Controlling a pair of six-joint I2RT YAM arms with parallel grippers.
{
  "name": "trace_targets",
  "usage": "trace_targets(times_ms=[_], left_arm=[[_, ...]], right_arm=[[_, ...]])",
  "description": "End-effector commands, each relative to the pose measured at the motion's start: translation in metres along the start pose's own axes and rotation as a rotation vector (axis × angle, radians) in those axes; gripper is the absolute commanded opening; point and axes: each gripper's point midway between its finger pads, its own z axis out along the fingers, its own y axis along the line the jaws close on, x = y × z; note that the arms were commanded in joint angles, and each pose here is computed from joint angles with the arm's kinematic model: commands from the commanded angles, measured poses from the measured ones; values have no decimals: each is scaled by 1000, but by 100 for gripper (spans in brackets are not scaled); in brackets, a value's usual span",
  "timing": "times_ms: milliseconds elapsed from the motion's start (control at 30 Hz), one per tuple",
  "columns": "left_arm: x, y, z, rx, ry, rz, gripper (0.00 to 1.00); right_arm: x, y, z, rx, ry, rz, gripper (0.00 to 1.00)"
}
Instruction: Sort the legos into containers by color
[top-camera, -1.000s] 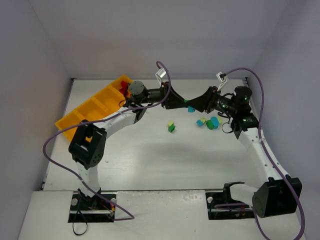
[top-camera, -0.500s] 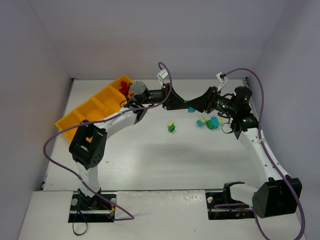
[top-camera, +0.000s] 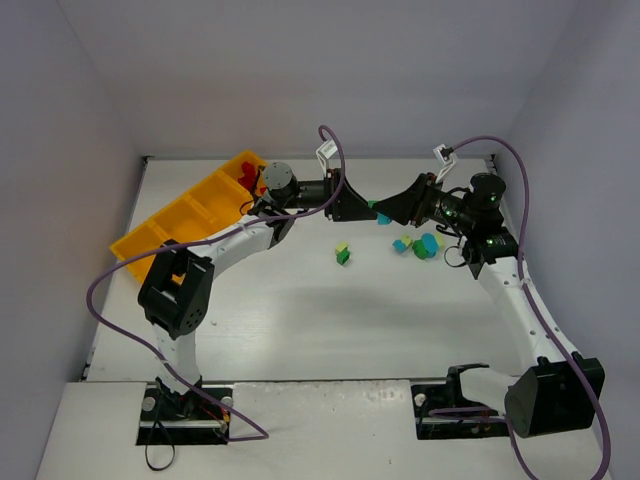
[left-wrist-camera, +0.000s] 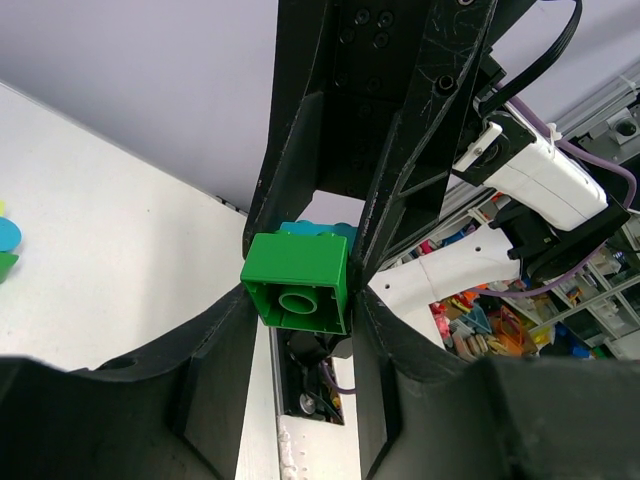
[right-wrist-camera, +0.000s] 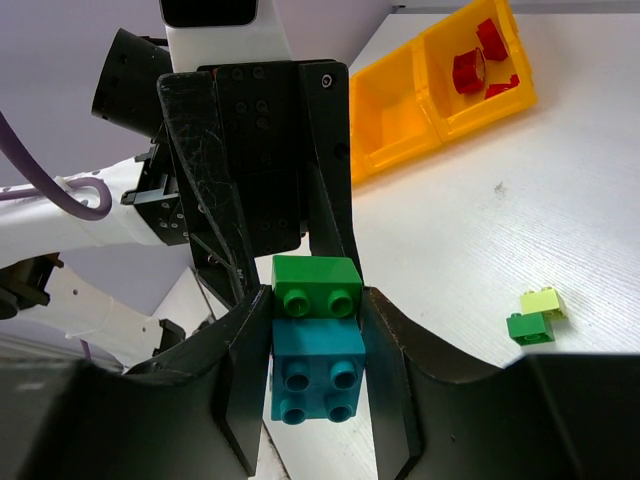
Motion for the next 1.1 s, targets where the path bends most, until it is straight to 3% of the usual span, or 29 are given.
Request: trace_targets(times_ms=[0, 267, 400, 467, 667, 933, 1067], left_arm=[[-17, -38, 7, 80, -11, 136, 25], [-23, -45, 8, 101, -33, 151, 7], [-24, -45, 9, 105, -37, 152, 1], [-23, -44, 8, 105, -35, 150, 0], [-22, -48, 7, 112, -33, 155, 0], [-21, -46, 6, 111, -31, 146, 0], [-19, -39, 4, 91, -34, 148, 0]], right_arm=[[-18, 18, -3, -49, -62, -96, 0], [-15, 17, -3, -49, -57, -96, 1], [-14, 17, -3, -51, -55, -95, 21], [-15, 17, -4, -48, -58, -99, 33], [-15, 13, -3, -34, -62, -97, 52], [-18, 12, -4, -15, -79, -111, 63], [-27, 13, -6, 4, -98, -125, 63]])
